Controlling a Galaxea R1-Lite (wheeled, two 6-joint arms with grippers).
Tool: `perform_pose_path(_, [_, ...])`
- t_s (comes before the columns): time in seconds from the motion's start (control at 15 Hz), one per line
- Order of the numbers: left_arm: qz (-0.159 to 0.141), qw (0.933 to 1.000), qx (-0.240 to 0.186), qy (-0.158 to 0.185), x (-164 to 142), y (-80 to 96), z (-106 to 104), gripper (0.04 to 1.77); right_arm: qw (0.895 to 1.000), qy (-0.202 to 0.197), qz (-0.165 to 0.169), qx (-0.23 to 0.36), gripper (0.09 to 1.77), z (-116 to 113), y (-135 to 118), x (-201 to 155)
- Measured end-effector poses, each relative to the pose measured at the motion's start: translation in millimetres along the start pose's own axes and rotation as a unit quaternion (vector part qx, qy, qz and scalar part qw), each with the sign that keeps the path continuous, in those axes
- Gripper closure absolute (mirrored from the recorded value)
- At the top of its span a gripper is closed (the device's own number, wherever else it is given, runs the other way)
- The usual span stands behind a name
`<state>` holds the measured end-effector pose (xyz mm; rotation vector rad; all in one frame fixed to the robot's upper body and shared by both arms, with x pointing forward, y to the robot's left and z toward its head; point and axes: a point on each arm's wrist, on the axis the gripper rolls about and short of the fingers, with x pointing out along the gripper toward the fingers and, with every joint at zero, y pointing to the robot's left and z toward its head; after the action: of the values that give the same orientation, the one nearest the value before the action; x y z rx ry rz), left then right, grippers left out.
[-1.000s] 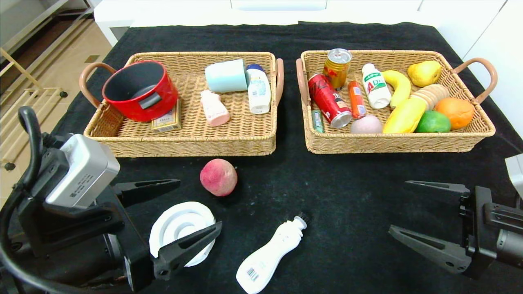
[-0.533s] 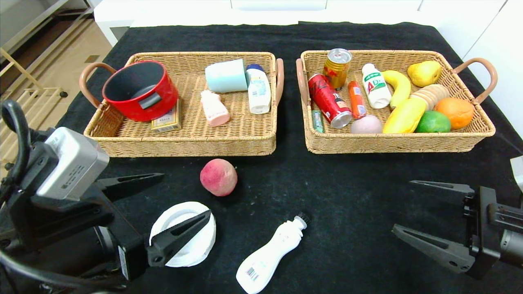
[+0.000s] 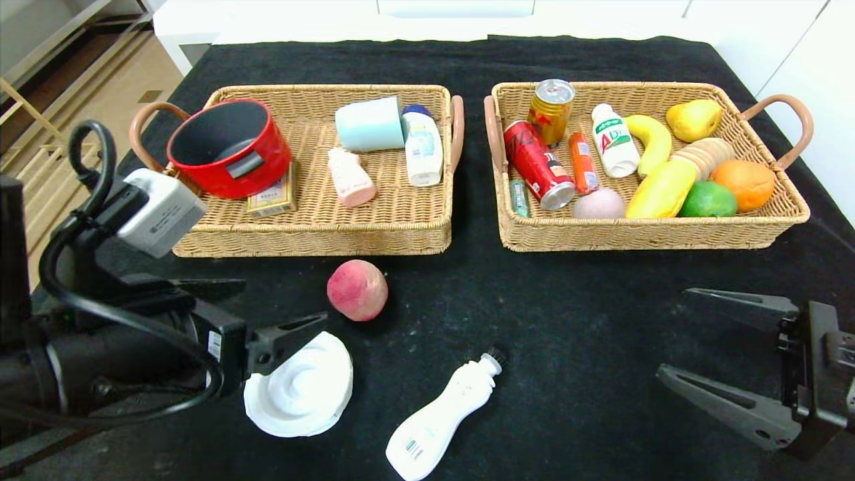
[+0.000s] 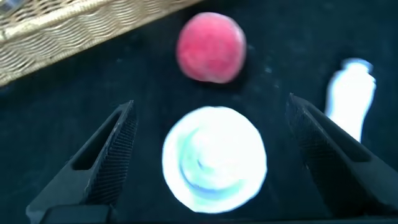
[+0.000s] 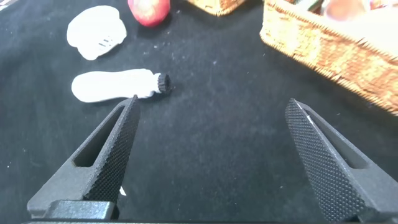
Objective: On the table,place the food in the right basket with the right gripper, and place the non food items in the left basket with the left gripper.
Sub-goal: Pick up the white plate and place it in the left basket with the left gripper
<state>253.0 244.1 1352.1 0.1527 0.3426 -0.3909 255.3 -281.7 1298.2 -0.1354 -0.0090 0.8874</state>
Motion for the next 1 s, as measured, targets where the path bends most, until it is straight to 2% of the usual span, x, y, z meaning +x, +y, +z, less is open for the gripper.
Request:
perform_pose_path(0.2, [0.015,0.9973,0.000,0.071,8,2.0,0,0.09,1.000,-0.007,-0.010,-0.006,0.16,4,-2,-3])
perform_pose_path(0.33, [0.051,0.9929,-0.026,0.105,10,4.6,1,0.09,1.000,-0.008,-0.014,-0.007,0.16,4,-3,-4])
perform_pose_path(0.67, [0.075,0.9858,-0.040,0.145,10,12.4,-13,0.09,1.000,-0.009,-0.019,-0.009,0.15,5,-4,-6])
perform_pose_path(1.0, [0.079,0.9804,-0.040,0.176,11,13.6,-34,0.09,1.000,-0.010,-0.019,-0.010,0.15,5,-3,-6])
